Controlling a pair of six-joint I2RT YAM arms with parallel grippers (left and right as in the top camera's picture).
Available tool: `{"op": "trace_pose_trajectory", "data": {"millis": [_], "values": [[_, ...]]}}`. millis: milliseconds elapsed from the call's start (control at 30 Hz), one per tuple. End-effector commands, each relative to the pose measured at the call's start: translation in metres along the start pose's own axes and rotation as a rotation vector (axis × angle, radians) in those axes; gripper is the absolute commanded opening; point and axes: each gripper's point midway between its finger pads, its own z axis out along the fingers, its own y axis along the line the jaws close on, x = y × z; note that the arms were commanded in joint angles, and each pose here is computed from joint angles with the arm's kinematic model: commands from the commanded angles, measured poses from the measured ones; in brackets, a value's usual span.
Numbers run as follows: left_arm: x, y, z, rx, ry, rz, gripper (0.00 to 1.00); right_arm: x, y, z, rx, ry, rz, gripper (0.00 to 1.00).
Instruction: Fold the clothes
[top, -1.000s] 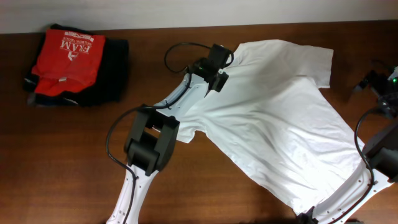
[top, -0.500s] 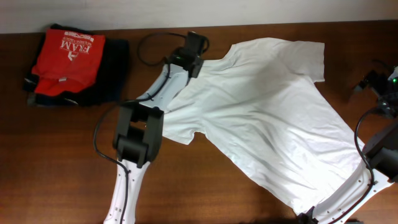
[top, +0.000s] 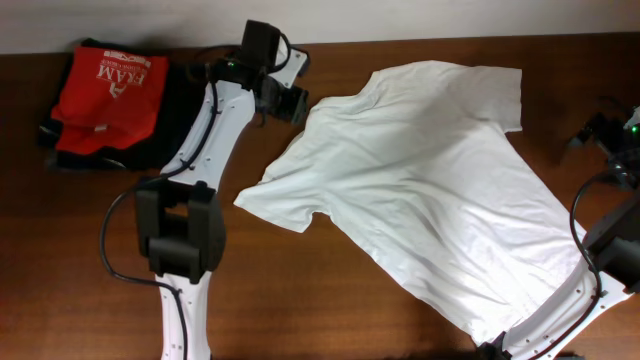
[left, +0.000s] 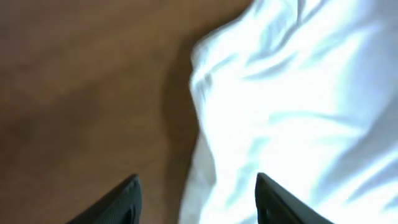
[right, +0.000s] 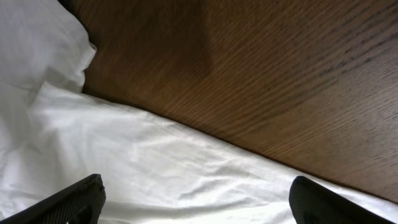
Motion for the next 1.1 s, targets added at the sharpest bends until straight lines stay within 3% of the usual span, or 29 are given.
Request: {"op": "trace_pose_trajectory", "data": {"millis": [0, 200, 267, 333, 767, 867, 967, 1067], "values": [[0.031, -0.008, 0.036, 0.058, 0.115, -0.006, 0.57, -0.002, 0.004, -0.007, 0.000, -0.018, -0.008, 0.98], [0.058, -0.016, 0.063, 0.080, 0.211, -0.012, 0.56, -0.002, 0.004, -0.007, -0.001, -0.018, -0.008, 0.98], [0.061, 0.006, 0.066, -0.045, 0.226, 0.002, 0.38, -0.002, 0.004, -0.007, -0.001, -0.018, -0.008, 0.98], [0.063, 0.024, 0.063, -0.144, 0.243, 0.011, 0.31, -0.002, 0.004, -0.007, -0.001, -0.018, -0.008, 0.98], [0.075, 0.056, 0.061, -0.216, 0.273, -0.025, 0.33, -0.002, 0.004, -0.007, -0.001, -0.018, -0.008, 0.98], [0.070, 0.035, 0.066, -0.092, 0.244, -0.038, 0.38, -0.002, 0.004, -0.007, -0.001, -0.018, -0.008, 0.98], [0.062, 0.032, 0.065, -0.059, 0.218, -0.042, 0.39, -0.002, 0.004, -0.007, -0.001, -0.018, -0.008, 0.98], [0.051, 0.003, 0.059, 0.169, 0.151, 0.018, 0.39, -0.002, 0.004, -0.007, -0.001, -0.018, -0.008, 0.98]]}}
